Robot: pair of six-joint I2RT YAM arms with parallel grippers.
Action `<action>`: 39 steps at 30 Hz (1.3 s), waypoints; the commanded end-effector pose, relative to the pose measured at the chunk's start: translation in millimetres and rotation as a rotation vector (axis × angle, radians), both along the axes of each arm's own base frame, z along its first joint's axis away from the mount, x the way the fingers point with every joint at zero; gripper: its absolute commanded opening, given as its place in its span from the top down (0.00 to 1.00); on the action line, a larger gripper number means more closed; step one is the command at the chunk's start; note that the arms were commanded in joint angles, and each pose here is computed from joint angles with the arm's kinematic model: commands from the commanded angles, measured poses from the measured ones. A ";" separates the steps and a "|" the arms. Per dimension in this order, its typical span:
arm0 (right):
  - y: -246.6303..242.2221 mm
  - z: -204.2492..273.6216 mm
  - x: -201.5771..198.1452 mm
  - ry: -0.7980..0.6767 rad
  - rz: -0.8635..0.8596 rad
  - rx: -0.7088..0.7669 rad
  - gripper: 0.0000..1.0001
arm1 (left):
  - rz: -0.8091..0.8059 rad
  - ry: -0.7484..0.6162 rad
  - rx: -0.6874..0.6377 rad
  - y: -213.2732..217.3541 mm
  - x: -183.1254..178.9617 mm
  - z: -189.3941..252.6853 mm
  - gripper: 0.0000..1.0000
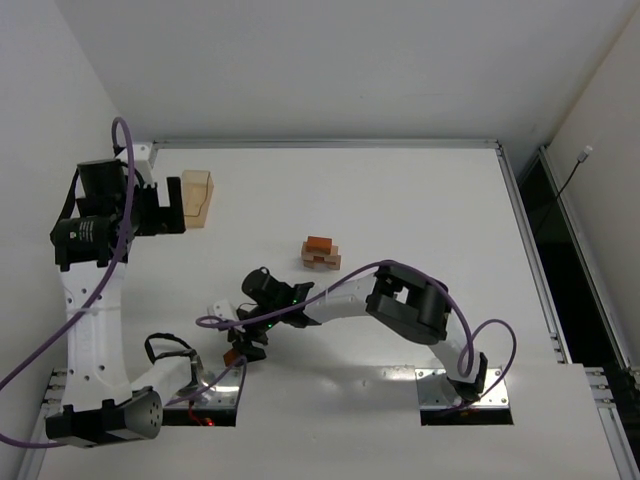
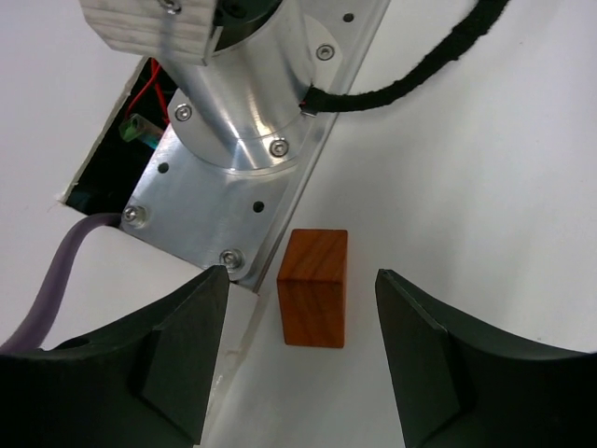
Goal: Build the wood block tower
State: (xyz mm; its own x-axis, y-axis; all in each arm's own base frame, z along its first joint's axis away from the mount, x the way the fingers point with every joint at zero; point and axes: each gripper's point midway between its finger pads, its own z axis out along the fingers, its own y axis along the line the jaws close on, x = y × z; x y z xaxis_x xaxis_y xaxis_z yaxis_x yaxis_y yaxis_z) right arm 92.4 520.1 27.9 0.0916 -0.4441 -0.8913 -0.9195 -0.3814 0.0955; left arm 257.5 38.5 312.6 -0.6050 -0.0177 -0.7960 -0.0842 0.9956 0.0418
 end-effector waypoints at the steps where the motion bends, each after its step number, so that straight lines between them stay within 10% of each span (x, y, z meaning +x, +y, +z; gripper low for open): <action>1: 14.6 18.0 -8.8 -0.033 0.052 0.068 0.39 | 0.003 -0.033 0.009 1.4 -2.4 4.2 0.00; 23: 18.7 -4.9 -6.2 0.011 0.014 0.017 0.43 | 0.010 -0.012 0.011 1.9 -9.5 -7.5 0.00; 32: 16.6 -16.1 0.4 -0.004 -0.032 -0.009 0.98 | 0.010 -0.003 0.010 2.0 -8.4 -12.8 0.00; 39: -13.6 -3.8 22.0 -0.043 -0.080 -0.038 1.00 | -0.005 -0.014 0.000 -0.9 -6.3 -11.1 0.00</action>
